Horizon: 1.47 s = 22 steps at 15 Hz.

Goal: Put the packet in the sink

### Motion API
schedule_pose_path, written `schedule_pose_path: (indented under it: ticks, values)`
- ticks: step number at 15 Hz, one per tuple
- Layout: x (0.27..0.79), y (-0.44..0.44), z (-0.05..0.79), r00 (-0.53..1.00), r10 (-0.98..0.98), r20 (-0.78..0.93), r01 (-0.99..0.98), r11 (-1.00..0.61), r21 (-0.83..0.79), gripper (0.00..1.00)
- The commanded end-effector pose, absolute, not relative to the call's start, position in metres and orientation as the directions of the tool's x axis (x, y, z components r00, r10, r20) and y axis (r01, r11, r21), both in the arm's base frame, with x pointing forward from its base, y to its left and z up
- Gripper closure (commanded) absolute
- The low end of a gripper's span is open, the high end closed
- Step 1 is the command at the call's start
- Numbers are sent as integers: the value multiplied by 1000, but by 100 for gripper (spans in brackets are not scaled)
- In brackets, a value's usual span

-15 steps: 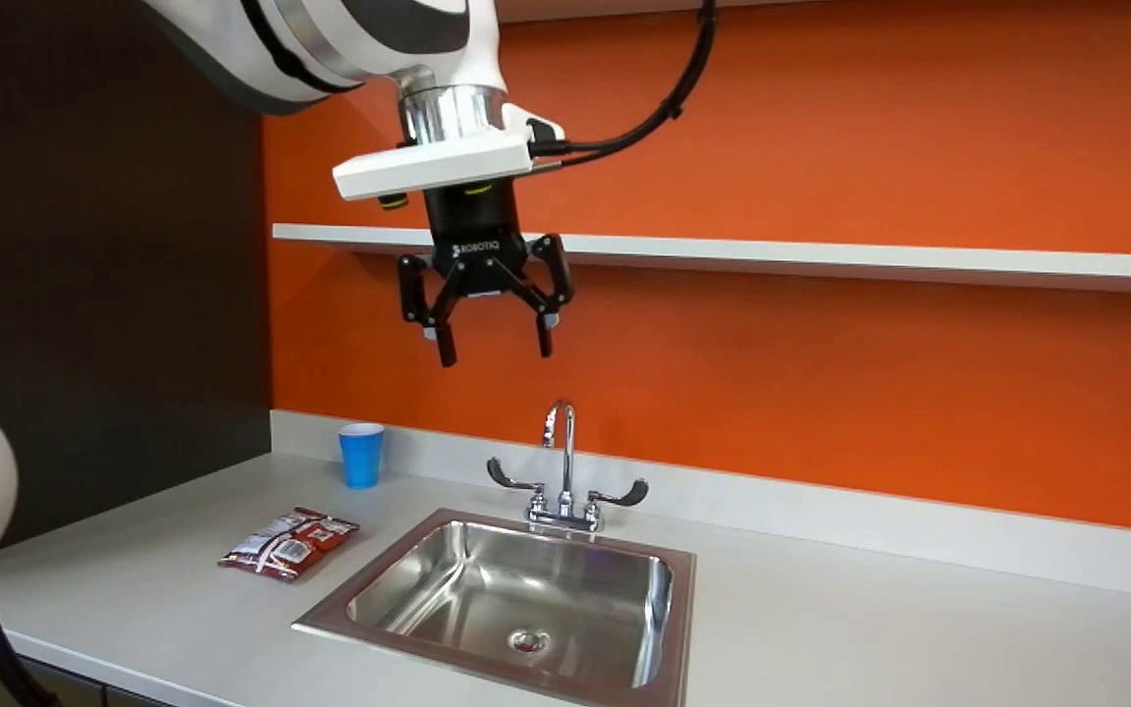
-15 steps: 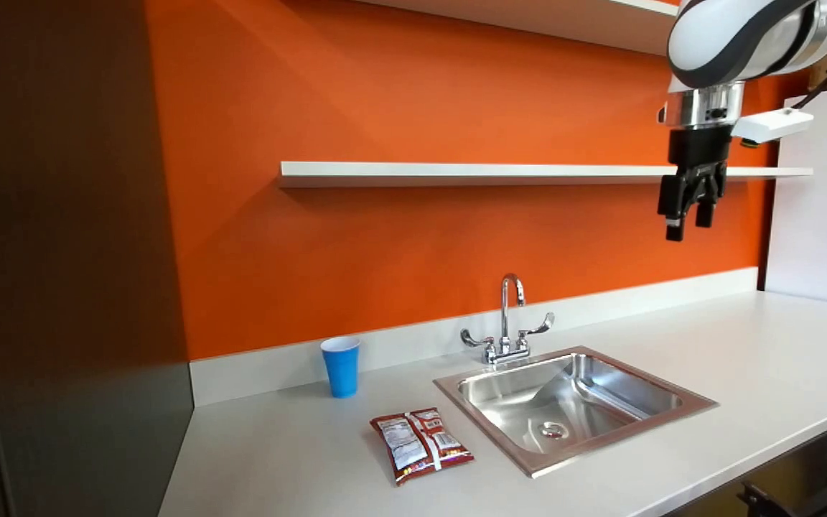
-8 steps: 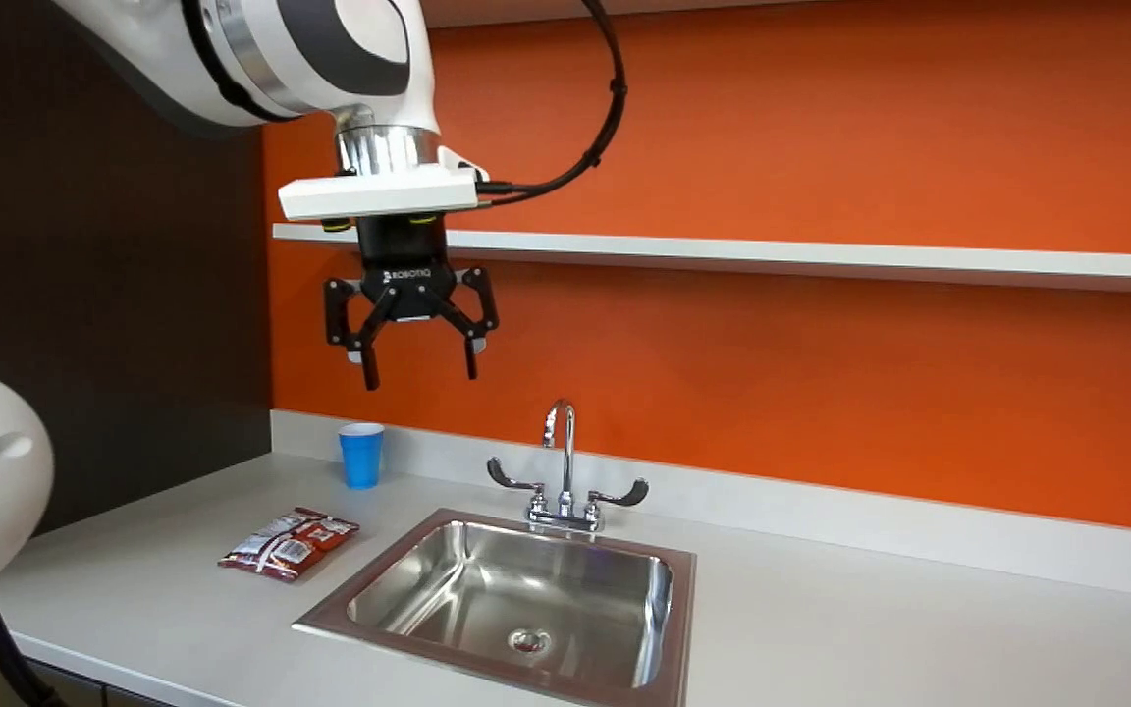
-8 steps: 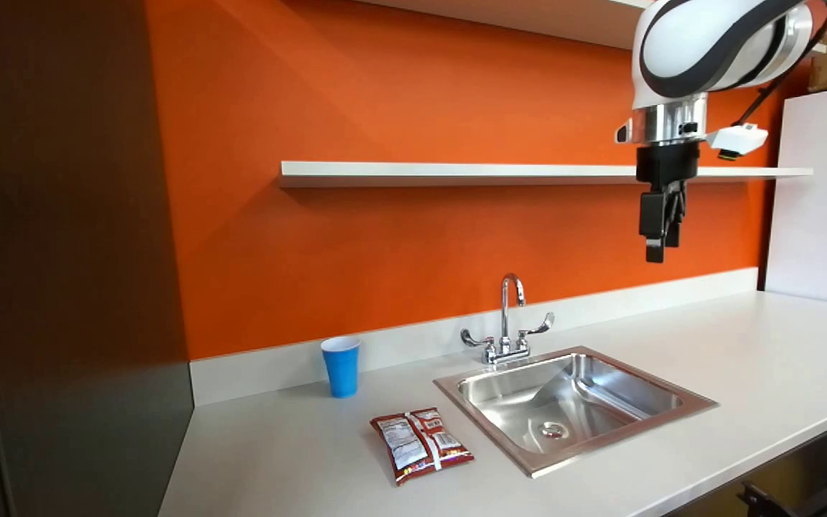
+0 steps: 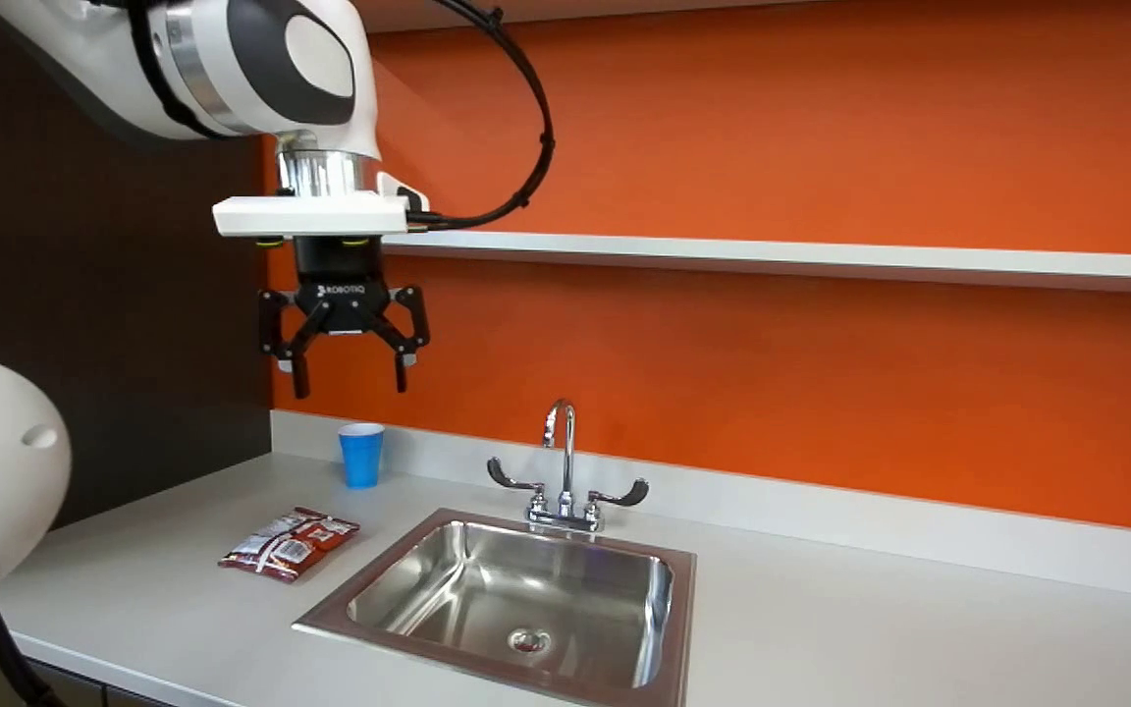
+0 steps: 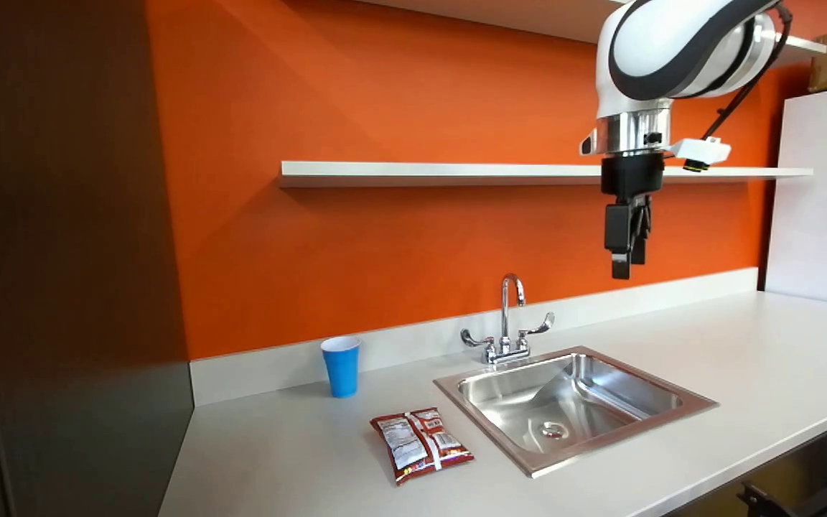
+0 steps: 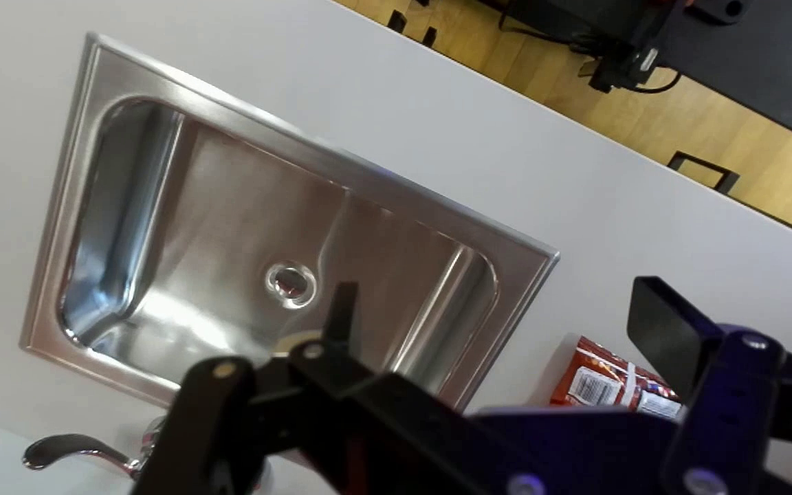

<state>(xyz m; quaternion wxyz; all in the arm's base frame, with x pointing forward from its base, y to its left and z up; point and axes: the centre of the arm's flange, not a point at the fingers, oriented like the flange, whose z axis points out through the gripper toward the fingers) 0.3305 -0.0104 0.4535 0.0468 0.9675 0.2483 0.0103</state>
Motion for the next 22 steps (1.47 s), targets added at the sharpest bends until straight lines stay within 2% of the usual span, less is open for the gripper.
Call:
schedule_pose_path:
  ticks: [1, 12, 22]
  values:
    - [326, 25, 436, 886, 464, -19, 464, -883, 77, 0]
    - [351, 105, 371, 858, 513, -25, 513, -857, 53, 0]
    - [414, 151, 306, 900, 436, 21, 434, -898, 76, 0]
